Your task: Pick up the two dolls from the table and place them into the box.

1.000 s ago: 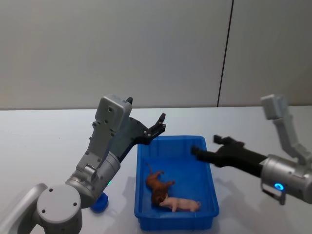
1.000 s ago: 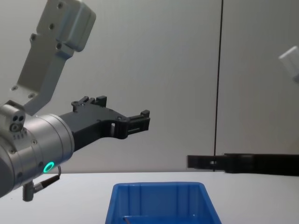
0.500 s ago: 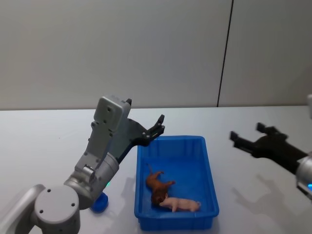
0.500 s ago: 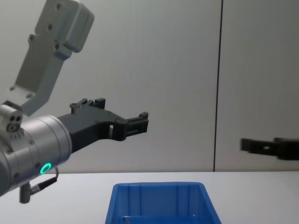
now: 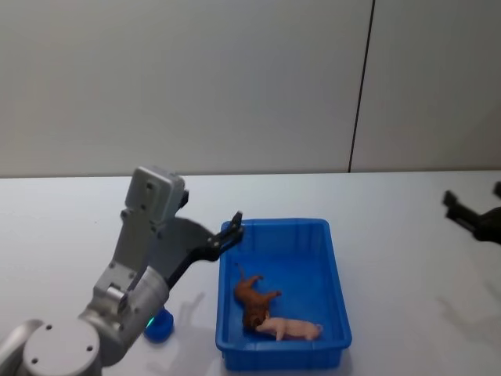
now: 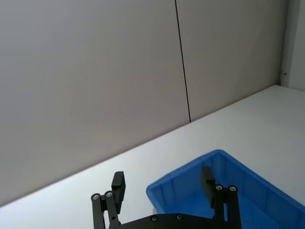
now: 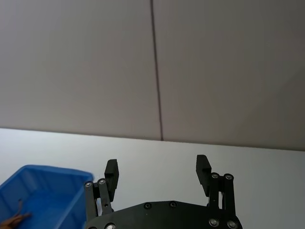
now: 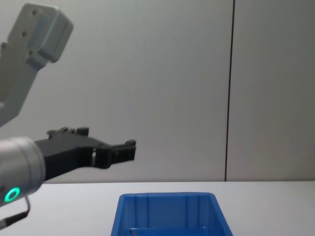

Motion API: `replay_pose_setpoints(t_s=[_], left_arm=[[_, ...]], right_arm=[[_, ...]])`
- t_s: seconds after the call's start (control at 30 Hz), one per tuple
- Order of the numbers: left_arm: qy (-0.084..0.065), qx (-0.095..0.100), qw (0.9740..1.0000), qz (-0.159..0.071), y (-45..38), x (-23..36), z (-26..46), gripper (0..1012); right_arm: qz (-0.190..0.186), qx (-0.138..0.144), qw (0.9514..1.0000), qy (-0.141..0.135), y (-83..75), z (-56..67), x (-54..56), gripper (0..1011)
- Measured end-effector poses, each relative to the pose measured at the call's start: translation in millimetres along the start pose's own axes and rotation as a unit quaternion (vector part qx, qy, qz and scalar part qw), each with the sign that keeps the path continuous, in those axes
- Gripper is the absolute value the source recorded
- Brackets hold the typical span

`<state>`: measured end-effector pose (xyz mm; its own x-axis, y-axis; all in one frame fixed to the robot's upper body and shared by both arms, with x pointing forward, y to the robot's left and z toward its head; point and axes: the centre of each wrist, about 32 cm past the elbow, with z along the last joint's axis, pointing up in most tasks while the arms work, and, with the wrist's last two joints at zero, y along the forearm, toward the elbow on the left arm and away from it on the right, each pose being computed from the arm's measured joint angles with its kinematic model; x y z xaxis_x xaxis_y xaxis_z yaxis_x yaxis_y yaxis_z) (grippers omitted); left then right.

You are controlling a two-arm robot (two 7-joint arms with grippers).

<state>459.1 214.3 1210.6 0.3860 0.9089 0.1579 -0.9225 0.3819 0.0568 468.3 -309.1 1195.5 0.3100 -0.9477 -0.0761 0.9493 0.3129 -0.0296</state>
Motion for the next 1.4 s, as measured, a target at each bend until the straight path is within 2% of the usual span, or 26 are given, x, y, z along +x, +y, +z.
replay_pose_setpoints(t_s=[0.1,0.13,0.2,0.37,0.47,0.53,0.57,0.6,0.63,0.67,0.7,0.8,0.87,0.97,1.0,1.1,1.2,1.4], left_arm=[[0.014,0.024,0.9996,0.006,12.3,-0.6,0.3,1001],[0.014,0.024,0.9996,0.006,12.3,-0.6,0.3,1001],[0.026,0.045,0.9986,0.011,21.8,-1.2,0.1,1001],[0.042,0.07,0.9965,0.015,32.9,-1.9,-0.7,1001],[0.057,0.097,0.9935,0.017,42.2,-2.4,-2.5,1001],[0.063,0.107,0.9921,0.017,45.4,-2.5,-3.7,1001],[0.07,0.119,0.9903,0.018,48.5,-2.2,-4.9,1001],[0.073,0.123,0.9895,0.019,49.5,-2.1,-5.4,1001],[0.08,0.136,0.9874,0.02,52.4,-1.7,-7.4,1001],[0.08,0.136,0.9874,0.02,52.4,-1.7,-7.4,1001],[0.085,0.146,0.9854,0.022,54.5,-1.2,-9.4,1001],[0.092,0.162,0.9821,0.025,57.3,0.4,-12.2,1001],[0.101,0.184,0.9772,0.031,59.8,3.7,-18.0,1001],[0.107,0.199,0.9735,0.035,60.3,7.4,-23.7,1001],[0.109,0.207,0.9715,0.038,60.1,9.5,-27.0,1001],[0.113,0.216,0.9689,0.041,59.0,13.0,-31.8,1001],[0.118,0.225,0.9662,0.044,55.4,18.7,-39.9,1001],[0.124,0.223,0.9658,0.043,48.2,26.3,-51.8,1001]], right_arm=[[-0.025,0.014,0.9996,-0.006,-7.3,-0.3,6.0,1001],[-0.031,0.017,0.9994,-0.007,-8.9,-0.3,7.3,1001],[-0.054,0.03,0.998,-0.013,-16.0,-0.5,13.6,1001],[-0.084,0.046,0.9952,-0.019,-24.1,-1.2,20.9,1001],[-0.113,0.063,0.9913,-0.026,-32.2,-1.1,29.1,1001],[-0.127,0.072,0.9889,-0.029,-36.4,-1.0,32.9,1001],[-0.131,0.075,0.9881,-0.03,-37.6,-1.1,34.0,1001],[-0.134,0.077,0.9874,-0.031,-38.8,-1.1,35.1,1001],[-0.141,0.081,0.9862,-0.033,-40.7,-1.0,36.8,1001],[-0.141,0.081,0.9862,-0.033,-40.7,-1.0,36.8,1001],[-0.147,0.085,0.9849,-0.035,-42.7,-0.7,38.7,1001],[-0.156,0.091,0.9828,-0.037,-45.7,-0.5,41.4,1001],[-0.162,0.095,0.9815,-0.039,-47.6,-0.5,43.1,1001],[-0.167,0.098,0.9803,-0.04,-49.2,-0.3,44.5,1001],[-0.169,0.1,0.9797,-0.041,-50.1,-0.2,45.3,1001],[-0.173,0.102,0.9787,-0.042,-51.3,-0.1,46.3,1001],[-0.177,0.105,0.9777,-0.043,-52.5,0.0,47.4,1001],[-0.182,0.108,0.9762,-0.044,-54.3,0.2,49.0,1001]])
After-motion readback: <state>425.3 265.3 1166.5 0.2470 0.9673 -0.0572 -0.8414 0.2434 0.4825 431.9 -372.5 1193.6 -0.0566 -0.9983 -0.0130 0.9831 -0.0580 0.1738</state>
